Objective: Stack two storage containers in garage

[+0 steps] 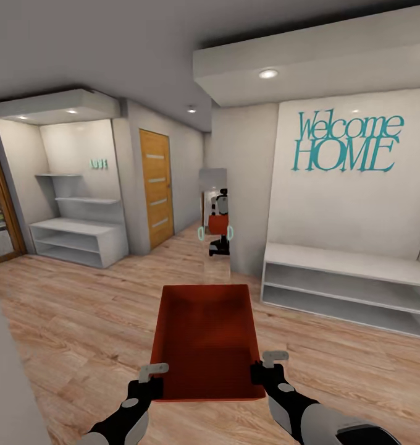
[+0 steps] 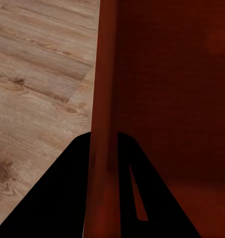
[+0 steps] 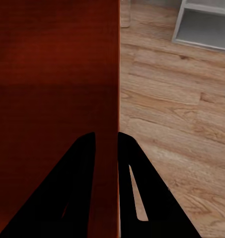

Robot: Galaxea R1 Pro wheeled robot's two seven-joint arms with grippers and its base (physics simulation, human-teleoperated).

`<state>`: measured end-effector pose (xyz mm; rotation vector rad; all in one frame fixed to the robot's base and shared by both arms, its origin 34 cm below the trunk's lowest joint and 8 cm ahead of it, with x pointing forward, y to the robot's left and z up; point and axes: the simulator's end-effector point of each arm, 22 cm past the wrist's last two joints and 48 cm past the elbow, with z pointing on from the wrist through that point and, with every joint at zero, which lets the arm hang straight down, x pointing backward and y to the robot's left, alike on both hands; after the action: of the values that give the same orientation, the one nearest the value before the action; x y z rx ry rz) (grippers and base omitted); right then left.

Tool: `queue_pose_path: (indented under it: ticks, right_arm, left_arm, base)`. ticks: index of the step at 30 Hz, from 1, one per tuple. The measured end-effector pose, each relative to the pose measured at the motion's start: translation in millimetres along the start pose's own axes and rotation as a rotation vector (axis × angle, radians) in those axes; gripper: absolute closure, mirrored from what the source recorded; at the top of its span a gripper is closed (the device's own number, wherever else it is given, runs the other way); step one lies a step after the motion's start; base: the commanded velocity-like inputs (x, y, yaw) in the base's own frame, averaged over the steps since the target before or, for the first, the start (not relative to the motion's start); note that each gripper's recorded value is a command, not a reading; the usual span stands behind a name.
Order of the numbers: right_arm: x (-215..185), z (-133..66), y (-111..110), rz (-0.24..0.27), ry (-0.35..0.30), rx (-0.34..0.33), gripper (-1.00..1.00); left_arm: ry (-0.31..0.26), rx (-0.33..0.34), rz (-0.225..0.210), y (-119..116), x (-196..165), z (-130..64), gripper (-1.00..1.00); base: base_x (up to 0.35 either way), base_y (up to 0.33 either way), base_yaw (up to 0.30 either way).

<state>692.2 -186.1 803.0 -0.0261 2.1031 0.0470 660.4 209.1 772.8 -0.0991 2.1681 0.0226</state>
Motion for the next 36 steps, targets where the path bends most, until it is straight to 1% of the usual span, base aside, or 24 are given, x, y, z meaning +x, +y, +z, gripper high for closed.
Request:
queue_pose_path:
  ticks: [28, 36]
  right_arm:
    - [0.0, 0.0, 0.1, -0.003, 0.0, 0.0, 1.0]
    - [0.2, 0.0, 0.1, -0.002, 0.001, 0.001, 1.0]
  left_arm:
    - [0.001, 0.0, -0.001, 0.2, 0.8, -0.1, 1.0]
    - [0.001, 0.0, 0.0, 0.2, 0.5, 0.0, 1.0]
  base:
    - [0.32, 0.0, 0.009]
    - [0.32, 0.0, 0.224]
